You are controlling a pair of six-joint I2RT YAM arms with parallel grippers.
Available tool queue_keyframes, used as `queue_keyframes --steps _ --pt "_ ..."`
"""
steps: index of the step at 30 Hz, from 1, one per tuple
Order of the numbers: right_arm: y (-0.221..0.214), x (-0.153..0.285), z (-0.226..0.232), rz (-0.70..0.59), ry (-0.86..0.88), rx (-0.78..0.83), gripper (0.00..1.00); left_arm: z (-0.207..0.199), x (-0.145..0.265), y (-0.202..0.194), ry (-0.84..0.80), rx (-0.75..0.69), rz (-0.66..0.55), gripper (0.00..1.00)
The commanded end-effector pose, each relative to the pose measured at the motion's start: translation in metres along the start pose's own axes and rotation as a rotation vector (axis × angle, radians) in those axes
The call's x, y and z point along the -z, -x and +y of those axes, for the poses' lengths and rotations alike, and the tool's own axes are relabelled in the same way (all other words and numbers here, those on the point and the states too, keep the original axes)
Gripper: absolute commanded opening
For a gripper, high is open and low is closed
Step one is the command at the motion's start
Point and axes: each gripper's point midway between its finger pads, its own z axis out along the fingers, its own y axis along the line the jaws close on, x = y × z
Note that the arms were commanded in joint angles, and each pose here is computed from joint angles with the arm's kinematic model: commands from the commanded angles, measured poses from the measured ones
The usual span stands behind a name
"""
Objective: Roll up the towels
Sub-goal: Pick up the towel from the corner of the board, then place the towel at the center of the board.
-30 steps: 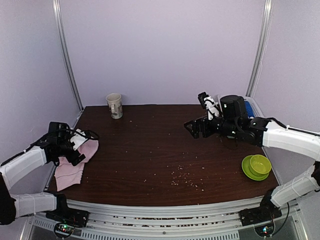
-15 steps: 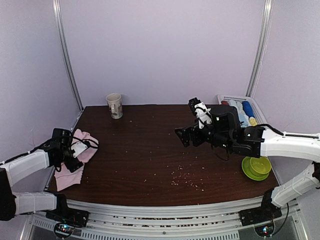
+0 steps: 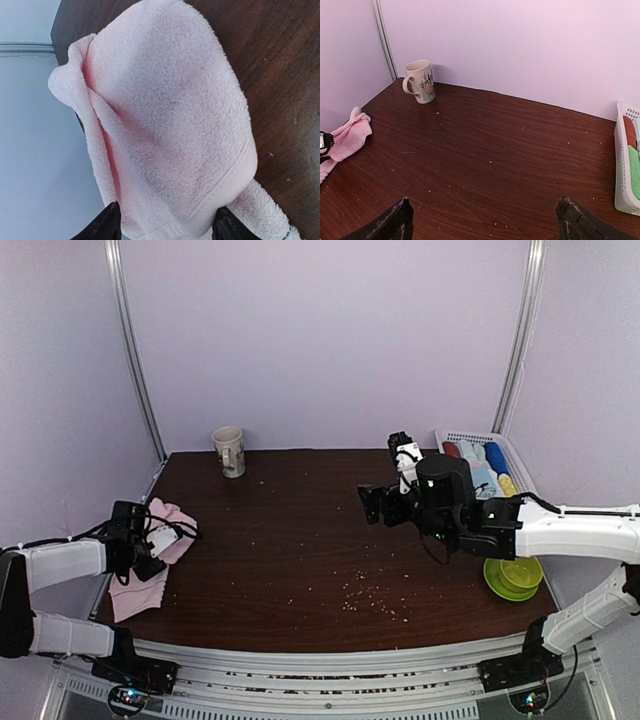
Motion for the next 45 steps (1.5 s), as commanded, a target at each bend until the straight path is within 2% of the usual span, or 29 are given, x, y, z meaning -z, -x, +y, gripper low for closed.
queue_keyframes --steps 1,4,7,11,14,19,26,32,35,40,43,45 --pt "0.003 0.006 -0.004 -0.04 -0.005 -0.014 1.0 0.007 -0.006 0.003 0.044 0.004 -0.013 0.6" --pt "-0.011 0.005 -0.014 -0.02 -0.049 -0.011 1.0 0.005 -0.008 0.001 0.041 -0.007 -0.008 0.49" --pt "-0.018 0.002 0.0 0.01 0.029 0.013 1.0 0.008 -0.006 0.006 0.036 -0.002 -0.024 0.29" --pt "-0.028 -0.004 0.02 0.022 0.122 0.063 0.92 0.019 0.01 0.027 -0.017 0.023 -0.086 0.0" --pt "-0.041 -0.011 0.045 0.065 0.183 0.164 0.86 0.021 0.033 0.051 -0.111 0.034 -0.184 0.0" --pt "-0.059 -0.009 0.088 0.029 0.202 0.356 0.86 0.018 0.085 0.104 -0.344 0.035 -0.39 0.0" --pt "-0.07 -0.01 0.136 -0.024 0.329 0.411 0.84 0.007 0.178 0.187 -0.761 0.073 -0.684 0.0" --pt "-0.053 -0.004 0.189 -0.12 0.305 0.469 0.83 -0.016 0.212 0.223 -0.93 0.049 -0.751 0.0" --pt "-0.052 0.006 0.214 -0.169 0.323 0.536 0.82 -0.026 0.214 0.233 -0.971 0.042 -0.751 0.0" --pt "-0.085 0.03 0.249 -0.212 0.311 0.886 0.82 -0.052 0.202 0.248 -1.039 0.01 -0.696 0.0" --pt "-0.117 0.039 0.255 -0.166 0.331 1.109 0.82 -0.084 0.198 0.26 -1.089 -0.054 -0.649 0.0" --pt "-0.132 0.044 0.258 -0.104 0.401 1.173 0.82 -0.109 0.199 0.268 -1.13 -0.109 -0.625 0.0"
